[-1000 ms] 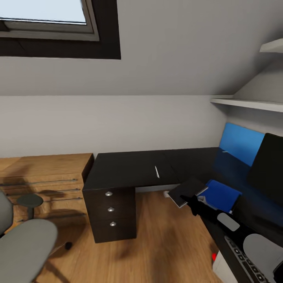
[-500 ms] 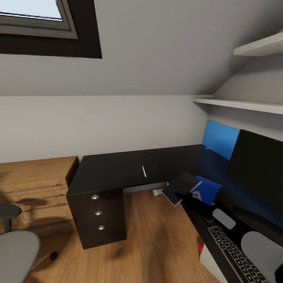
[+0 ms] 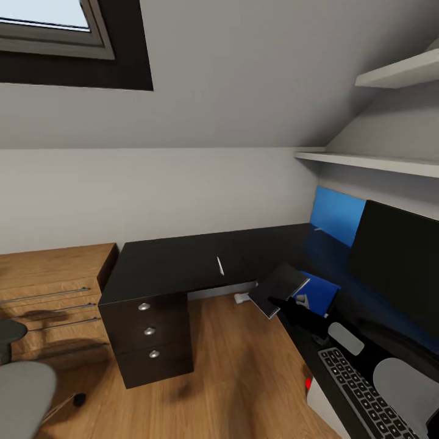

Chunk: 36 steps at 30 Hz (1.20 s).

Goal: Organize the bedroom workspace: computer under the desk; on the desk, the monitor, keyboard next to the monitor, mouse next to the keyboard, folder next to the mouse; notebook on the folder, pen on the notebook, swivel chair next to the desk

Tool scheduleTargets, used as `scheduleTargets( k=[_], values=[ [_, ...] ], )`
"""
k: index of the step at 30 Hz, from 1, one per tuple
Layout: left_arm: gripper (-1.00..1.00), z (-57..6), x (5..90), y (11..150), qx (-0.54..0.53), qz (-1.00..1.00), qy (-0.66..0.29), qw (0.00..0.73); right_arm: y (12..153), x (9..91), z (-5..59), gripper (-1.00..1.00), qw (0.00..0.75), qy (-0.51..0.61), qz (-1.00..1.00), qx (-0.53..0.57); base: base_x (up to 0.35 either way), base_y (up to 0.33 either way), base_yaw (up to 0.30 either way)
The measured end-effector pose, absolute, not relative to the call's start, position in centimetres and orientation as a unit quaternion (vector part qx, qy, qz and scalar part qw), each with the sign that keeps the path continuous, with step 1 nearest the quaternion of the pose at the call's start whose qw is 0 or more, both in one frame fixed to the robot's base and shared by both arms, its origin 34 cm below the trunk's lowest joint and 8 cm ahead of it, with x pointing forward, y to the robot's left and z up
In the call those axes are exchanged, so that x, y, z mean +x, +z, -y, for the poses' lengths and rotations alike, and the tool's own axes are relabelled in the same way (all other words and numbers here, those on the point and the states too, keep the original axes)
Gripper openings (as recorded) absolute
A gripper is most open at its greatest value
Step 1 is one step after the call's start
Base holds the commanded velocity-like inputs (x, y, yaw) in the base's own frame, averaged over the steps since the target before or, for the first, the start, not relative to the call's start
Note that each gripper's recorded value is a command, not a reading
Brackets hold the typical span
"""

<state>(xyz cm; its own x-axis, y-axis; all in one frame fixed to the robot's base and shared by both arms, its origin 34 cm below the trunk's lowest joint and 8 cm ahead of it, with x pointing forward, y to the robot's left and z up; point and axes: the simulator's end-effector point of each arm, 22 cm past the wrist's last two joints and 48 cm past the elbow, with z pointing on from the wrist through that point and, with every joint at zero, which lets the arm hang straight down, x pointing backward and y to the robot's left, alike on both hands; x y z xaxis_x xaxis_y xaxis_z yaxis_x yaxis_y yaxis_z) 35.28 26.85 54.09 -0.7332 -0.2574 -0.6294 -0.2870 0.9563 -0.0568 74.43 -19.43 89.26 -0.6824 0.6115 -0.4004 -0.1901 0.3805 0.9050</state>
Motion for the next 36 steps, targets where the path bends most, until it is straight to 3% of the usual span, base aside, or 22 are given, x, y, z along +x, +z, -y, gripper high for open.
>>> scheduleTargets(
  k=[36],
  values=[
    [1.00, -26.5, 35.3, 54.1, -0.144, -0.931, 0.017, 0.335, 87.5, 73.8, 22.0, -1.00, 0.370, 0.521, -0.753, 0.158, 0.000, 0.000, 0.000]
  ],
)
